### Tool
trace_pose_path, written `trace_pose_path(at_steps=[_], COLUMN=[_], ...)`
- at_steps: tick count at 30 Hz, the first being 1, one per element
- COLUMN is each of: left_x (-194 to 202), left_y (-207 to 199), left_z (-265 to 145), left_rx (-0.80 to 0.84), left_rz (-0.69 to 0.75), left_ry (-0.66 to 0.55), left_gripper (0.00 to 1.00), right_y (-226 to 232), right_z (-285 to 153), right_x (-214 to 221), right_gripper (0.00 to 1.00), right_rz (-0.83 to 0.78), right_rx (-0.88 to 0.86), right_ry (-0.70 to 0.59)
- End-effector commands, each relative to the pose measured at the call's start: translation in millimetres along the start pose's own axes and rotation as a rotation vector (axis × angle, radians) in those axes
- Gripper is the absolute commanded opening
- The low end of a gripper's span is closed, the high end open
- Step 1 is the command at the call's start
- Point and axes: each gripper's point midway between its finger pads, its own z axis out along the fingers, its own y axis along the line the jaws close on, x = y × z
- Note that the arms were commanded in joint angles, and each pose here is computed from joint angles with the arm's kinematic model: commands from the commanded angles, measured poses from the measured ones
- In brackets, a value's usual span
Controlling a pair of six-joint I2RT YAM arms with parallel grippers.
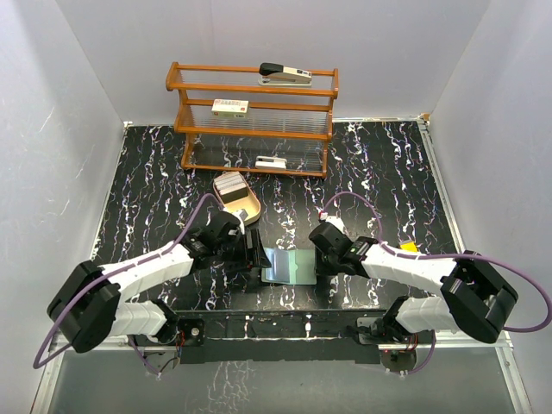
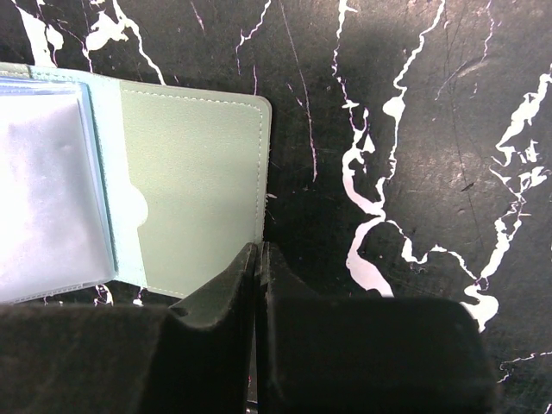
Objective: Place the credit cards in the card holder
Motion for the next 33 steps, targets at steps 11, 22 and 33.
trace_pose_path(at_steps=[11, 22, 33], left_x=[-14.1, -7.8, -12.8], left_y=[5.9, -25.6, -49.3], left_z=[21.4, 17.0, 4.1], left_rx=[-0.002, 0.208, 0.317], left_rz=[0.080, 0.023, 0.005], left_ry=[-0.052, -0.059, -0.080], left_gripper=[0.52, 0.35, 0.04], right_y=[8.9, 14.1, 18.6], right_z=[0.9, -2.6, -17.4], right_x=[-11.6, -16.3, -27.2], right_gripper=[0.00, 0.00, 0.15], right_rz=[0.016, 0.011, 0.016], right_rx=[-0.048, -0.068, -0.059], right_ry=[-0.047, -0.057, -0.066])
